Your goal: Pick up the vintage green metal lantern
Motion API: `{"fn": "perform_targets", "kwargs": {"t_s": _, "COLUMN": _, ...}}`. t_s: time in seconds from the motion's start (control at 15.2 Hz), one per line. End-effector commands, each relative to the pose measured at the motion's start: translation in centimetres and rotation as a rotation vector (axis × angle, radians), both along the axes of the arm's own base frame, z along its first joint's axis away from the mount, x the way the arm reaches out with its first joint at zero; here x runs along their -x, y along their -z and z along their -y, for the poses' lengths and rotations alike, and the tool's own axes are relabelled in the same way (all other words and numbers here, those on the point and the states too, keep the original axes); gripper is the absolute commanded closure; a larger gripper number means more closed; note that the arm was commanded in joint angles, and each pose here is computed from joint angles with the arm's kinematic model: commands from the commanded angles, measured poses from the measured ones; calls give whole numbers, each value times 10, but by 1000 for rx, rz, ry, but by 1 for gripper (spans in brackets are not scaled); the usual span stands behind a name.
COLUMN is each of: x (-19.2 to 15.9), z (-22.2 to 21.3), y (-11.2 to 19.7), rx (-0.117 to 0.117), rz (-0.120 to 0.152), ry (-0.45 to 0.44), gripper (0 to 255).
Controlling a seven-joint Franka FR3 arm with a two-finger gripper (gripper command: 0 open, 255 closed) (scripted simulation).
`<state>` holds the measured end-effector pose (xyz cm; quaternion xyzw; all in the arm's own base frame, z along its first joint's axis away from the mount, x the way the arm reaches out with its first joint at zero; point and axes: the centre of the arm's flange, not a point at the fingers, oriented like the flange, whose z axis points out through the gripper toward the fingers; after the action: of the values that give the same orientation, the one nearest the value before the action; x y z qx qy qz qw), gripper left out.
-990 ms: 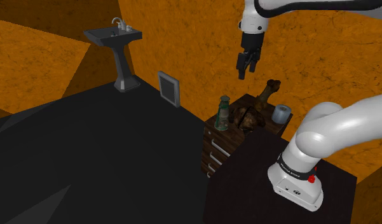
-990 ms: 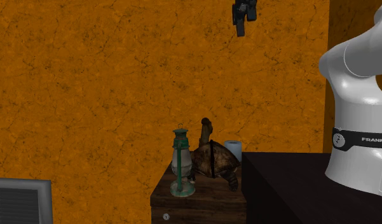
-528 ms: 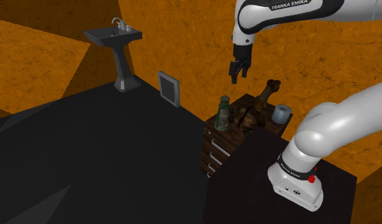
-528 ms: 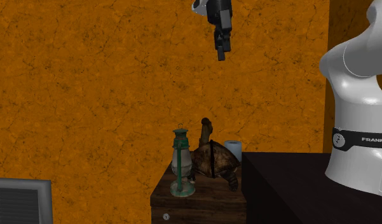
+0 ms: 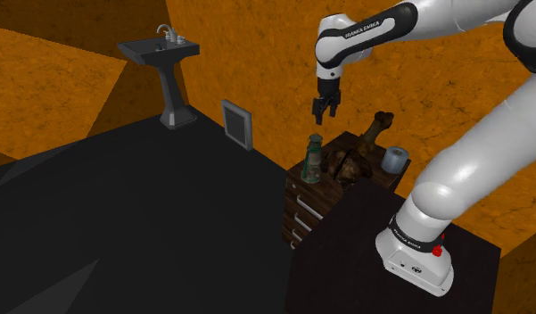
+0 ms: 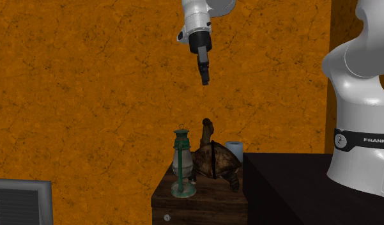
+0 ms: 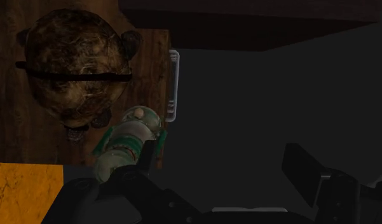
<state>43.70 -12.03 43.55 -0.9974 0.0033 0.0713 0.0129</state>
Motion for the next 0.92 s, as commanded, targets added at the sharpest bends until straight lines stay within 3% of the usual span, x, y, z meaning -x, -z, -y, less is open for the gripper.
{"fn": "perform_targets", "kwargs": {"t_s": 0.0, "x": -13, "z": 14, "y": 17, "rx": -1, "rz": -6, "ry": 5, "gripper": 0}}
{"fn": "perform_targets", "kwargs": {"t_s": 0.86, "x": -102, "z": 107, "y": 137, "rx": -12, "rz": -47, "ry": 43, "gripper": 0}}
